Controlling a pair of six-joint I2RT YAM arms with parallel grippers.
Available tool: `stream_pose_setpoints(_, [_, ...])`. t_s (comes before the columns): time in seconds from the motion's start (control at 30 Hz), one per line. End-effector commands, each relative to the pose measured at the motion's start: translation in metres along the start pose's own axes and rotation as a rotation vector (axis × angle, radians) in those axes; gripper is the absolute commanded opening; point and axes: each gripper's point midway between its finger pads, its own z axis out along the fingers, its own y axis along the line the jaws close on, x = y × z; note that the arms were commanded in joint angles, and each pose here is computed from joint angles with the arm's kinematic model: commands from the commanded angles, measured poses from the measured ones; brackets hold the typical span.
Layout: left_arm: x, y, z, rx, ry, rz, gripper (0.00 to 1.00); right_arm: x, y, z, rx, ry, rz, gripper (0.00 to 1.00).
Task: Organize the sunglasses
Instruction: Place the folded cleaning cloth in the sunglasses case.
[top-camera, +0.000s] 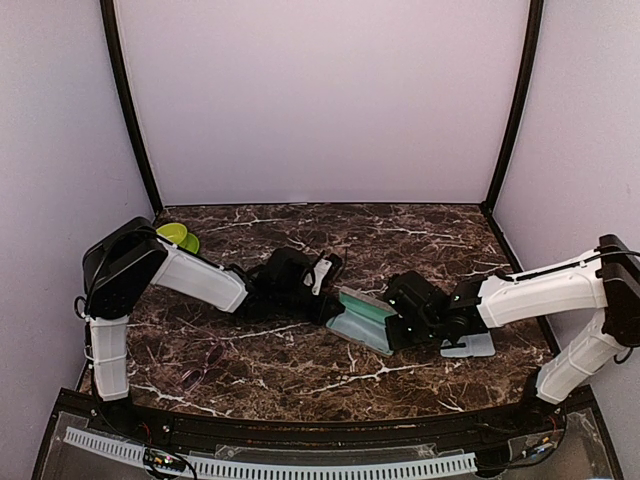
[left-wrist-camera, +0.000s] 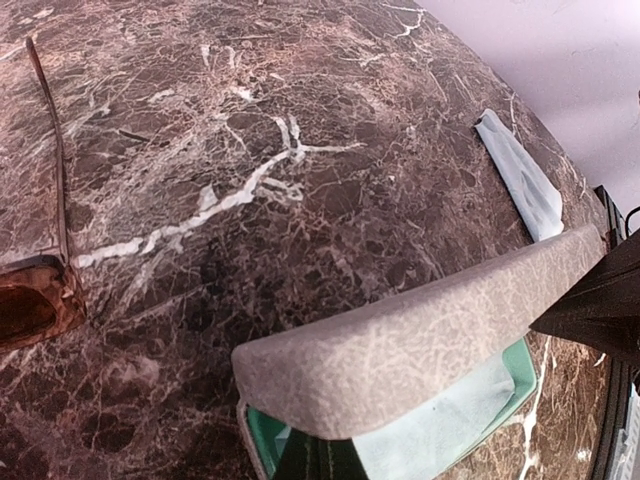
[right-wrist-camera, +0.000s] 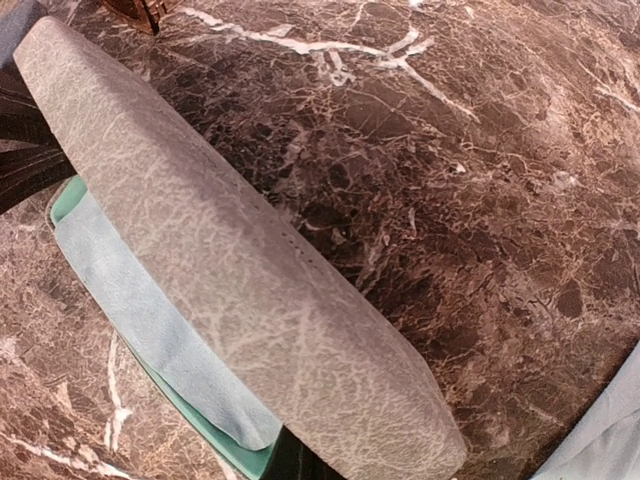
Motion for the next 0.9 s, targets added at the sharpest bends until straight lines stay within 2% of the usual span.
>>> stream_pose_setpoints(0.0, [-0.013,-0.0055,0.0,0.007,-0.042,0.029,0.0,-0.0038,-0.0009,0.0036,0.009,-0.017,0.023,0.0])
stream_pose_setpoints(0.53, [-0.006,-0.0075,0.0064,0.024,-0.025,0.027,0.02,-0.0014,-0.0036,0.0044,0.021,-0.009,0.021,0.01])
stream_pose_setpoints(0.87, [-0.0065,-0.0115,0.0055,0.027,-0.023,0.026,0.11,-0.0015,-0.0054,0.0021,0.024,-0.012,0.024,0.05])
